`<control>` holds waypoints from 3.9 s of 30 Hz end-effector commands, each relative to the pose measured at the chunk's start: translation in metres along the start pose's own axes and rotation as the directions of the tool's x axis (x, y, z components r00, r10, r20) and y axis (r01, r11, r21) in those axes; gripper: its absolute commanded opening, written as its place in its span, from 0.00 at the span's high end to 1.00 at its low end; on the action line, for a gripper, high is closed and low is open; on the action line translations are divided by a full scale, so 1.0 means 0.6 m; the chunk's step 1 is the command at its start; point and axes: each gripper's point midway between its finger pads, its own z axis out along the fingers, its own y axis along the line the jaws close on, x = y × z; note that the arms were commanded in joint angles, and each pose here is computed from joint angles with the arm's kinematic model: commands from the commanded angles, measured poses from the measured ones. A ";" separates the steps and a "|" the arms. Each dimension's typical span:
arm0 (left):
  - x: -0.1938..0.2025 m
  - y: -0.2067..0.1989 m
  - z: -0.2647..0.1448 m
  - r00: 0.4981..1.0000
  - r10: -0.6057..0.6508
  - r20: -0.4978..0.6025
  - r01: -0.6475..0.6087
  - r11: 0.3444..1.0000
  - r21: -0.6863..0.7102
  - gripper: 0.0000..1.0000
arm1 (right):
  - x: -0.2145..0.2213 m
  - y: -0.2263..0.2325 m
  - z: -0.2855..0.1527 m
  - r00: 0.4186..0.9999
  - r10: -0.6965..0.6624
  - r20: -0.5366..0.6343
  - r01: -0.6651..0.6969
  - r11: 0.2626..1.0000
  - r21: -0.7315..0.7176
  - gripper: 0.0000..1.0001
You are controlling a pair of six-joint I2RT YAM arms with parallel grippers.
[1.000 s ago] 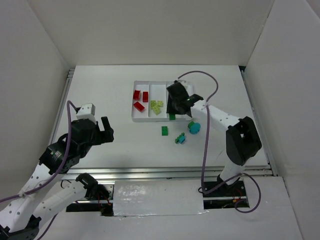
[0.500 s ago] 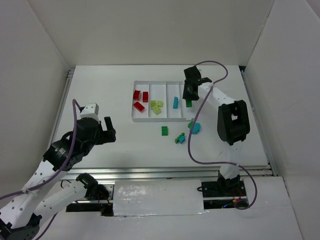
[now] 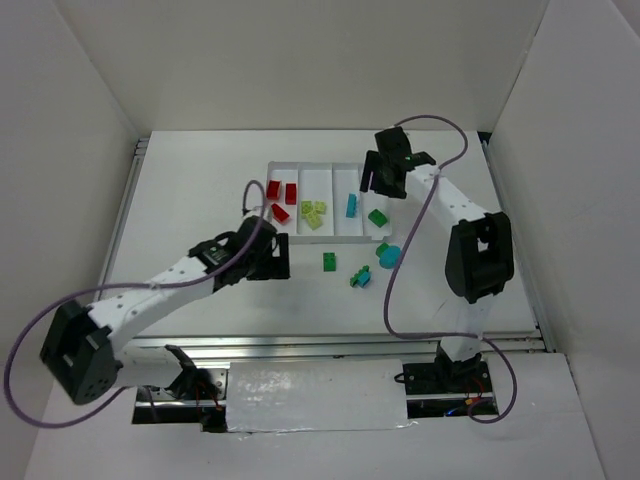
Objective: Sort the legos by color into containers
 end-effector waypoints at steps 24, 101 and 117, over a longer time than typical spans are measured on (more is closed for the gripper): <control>0.002 -0.214 0.280 0.992 0.043 -0.115 -0.058 0.990 -0.132 0.29 | 0.142 -0.017 -0.296 0.969 0.147 0.200 -0.079 0.946 -0.314 0.16; -0.181 -0.152 -0.033 0.960 0.060 0.272 -0.066 0.998 0.015 0.01 | 0.282 0.007 -0.193 0.956 0.281 0.086 -0.280 0.960 -0.020 0.00; -0.063 -0.089 -0.116 0.969 0.084 0.231 -0.120 0.982 0.148 0.01 | 0.369 0.052 -0.066 0.978 0.197 -0.067 -0.192 0.979 0.072 0.44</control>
